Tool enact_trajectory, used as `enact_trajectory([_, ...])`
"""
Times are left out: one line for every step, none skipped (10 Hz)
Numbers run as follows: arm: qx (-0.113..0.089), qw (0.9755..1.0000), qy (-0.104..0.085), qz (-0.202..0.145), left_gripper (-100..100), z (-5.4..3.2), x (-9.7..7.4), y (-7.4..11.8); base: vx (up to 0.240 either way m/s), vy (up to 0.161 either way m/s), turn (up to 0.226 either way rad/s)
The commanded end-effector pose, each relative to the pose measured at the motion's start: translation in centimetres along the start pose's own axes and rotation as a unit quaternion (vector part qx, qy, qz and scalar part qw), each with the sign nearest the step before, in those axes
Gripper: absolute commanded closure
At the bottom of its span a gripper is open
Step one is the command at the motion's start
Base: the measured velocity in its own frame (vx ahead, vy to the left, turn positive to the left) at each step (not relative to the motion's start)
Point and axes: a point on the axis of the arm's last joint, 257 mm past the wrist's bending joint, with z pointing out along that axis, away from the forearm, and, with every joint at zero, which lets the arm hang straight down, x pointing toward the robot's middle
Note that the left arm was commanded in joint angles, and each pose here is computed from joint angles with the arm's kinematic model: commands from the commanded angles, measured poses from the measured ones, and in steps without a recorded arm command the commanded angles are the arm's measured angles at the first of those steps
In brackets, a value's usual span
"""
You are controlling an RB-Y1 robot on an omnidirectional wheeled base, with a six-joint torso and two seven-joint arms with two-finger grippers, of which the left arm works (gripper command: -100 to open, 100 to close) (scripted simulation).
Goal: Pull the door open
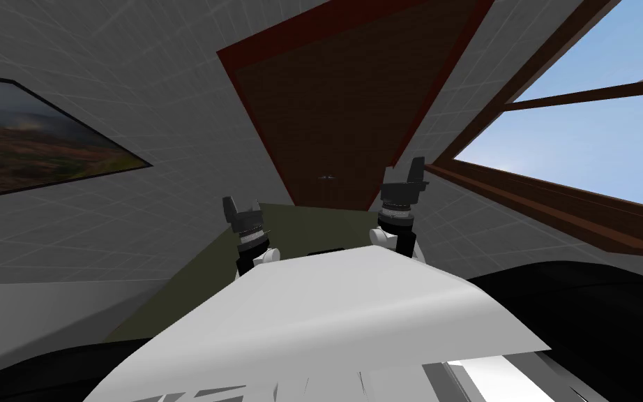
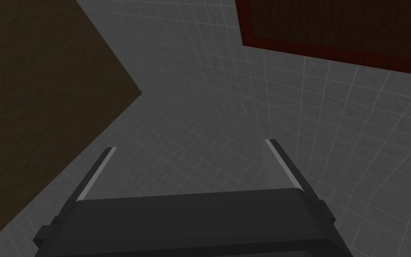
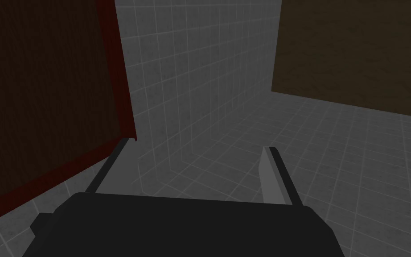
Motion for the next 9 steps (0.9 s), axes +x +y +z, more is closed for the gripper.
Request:
enact_trajectory([-0.009,1.0,0.004,-0.002,-100,-0.3,0.1,1.1,0.049,-0.019,-0.071])
enact_trajectory([-0.015,0.9999,0.007,-0.003,-100,-0.52,0.1,1.8,0.121,-0.036,-0.085])
enact_trajectory([-0.021,0.9997,0.01,-0.004,-100,-0.75,0.1,2.6,0.139,-0.033,-0.064])
enact_trajectory([-0.029,0.9995,0.013,-0.005,-100,-1.07,0.1,3.6,0.144,-0.047,-0.07])
enact_trajectory([-0.034,0.9993,0.015,-0.006,-100,-1.25,0.1,4.1,0.134,-0.053,-0.057])
enact_trajectory([-0.038,0.9991,0.016,-0.006,-100,-1.43,0.1,4.7,0.102,-0.05,-0.045])
enact_trajectory([-0.048,0.9986,0.02,-0.008,-100,-1.84,0.0,5.8,0.117,-0.044,-0.093])
enact_trajectory([-0.053,0.9983,0.021,-0.009,-100,-2.08,0.0,6.5,0.114,-0.033,-0.079])
enact_trajectory([-0.064,0.9976,0.024,-0.01,-100,-2.59,-0.1,7.8,0.126,-0.044,-0.097])
